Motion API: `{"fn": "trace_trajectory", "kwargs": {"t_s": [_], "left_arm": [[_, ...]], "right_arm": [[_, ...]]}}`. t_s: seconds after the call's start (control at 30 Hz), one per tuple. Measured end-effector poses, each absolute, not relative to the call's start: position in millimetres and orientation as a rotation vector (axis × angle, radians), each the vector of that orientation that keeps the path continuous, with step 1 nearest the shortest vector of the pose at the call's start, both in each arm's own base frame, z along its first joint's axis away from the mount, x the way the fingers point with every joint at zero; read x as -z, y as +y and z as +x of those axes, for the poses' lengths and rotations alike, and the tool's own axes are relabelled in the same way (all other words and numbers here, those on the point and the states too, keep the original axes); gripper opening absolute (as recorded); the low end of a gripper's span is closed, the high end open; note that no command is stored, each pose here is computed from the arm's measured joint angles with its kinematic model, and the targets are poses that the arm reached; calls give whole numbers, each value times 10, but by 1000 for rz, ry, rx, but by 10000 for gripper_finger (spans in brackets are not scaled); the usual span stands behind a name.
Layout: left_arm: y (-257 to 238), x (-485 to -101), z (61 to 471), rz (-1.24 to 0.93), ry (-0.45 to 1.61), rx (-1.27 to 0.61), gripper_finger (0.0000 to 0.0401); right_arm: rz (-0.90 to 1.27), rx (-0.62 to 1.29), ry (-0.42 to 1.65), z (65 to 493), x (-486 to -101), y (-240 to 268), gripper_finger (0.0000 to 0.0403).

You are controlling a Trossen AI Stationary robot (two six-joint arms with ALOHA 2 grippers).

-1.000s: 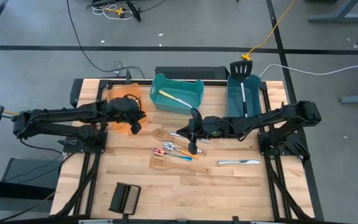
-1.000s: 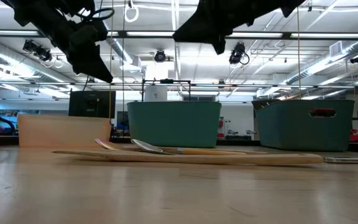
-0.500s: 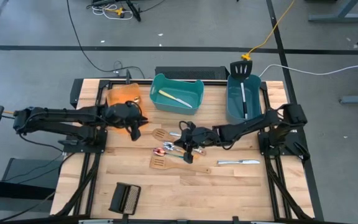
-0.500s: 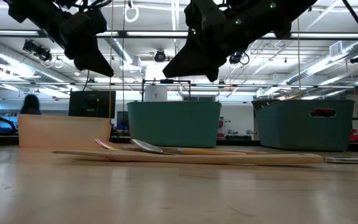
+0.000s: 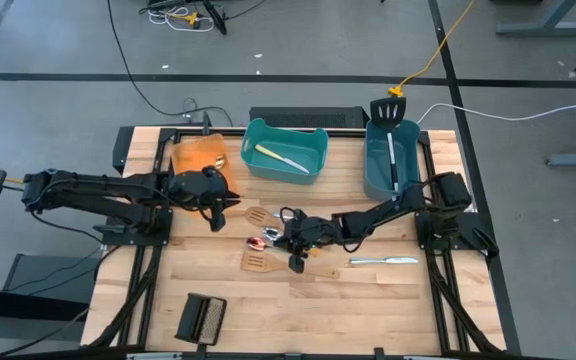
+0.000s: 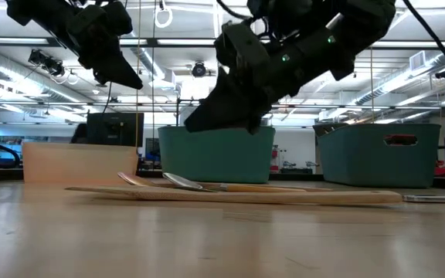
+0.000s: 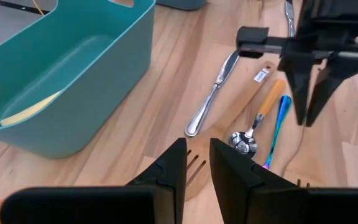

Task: Pick & Place Kitchen Items
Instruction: Put the purple spoon into the orange bin

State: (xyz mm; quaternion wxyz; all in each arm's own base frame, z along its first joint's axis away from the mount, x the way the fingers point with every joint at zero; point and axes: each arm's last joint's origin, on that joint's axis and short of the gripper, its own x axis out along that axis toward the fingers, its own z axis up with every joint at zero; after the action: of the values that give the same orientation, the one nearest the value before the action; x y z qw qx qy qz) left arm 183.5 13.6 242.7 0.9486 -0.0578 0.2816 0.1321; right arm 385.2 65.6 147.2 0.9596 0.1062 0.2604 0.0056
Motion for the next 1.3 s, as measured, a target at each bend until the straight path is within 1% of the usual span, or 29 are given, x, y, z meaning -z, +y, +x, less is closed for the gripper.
{"fn": "trace_trajectory", "kwargs": {"t_s": [0.23, 0.5, 0.8, 0.9, 1.17, 1.3], "left_arm": [[116, -2428, 1836, -118, 572, -259, 76], [116, -2429, 1837, -122, 571, -261, 76], [117, -2428, 1836, -122, 574, -261, 76], [117, -2428, 1836, -122, 574, -261, 76], [117, -2429, 1837, -121, 573, -261, 76], [117, -2429, 1836, -121, 573, -261, 76]], "right_arm": [[188, -29, 588, 3929, -1352, 771, 39], [108, 12, 751, 4090, -1249, 822, 39], [64, 35, 767, 4122, -1259, 819, 40], [61, 41, 783, 4111, -1247, 814, 49], [46, 45, 785, 4109, -1245, 810, 90], [39, 42, 785, 4109, -1245, 811, 98]]}}
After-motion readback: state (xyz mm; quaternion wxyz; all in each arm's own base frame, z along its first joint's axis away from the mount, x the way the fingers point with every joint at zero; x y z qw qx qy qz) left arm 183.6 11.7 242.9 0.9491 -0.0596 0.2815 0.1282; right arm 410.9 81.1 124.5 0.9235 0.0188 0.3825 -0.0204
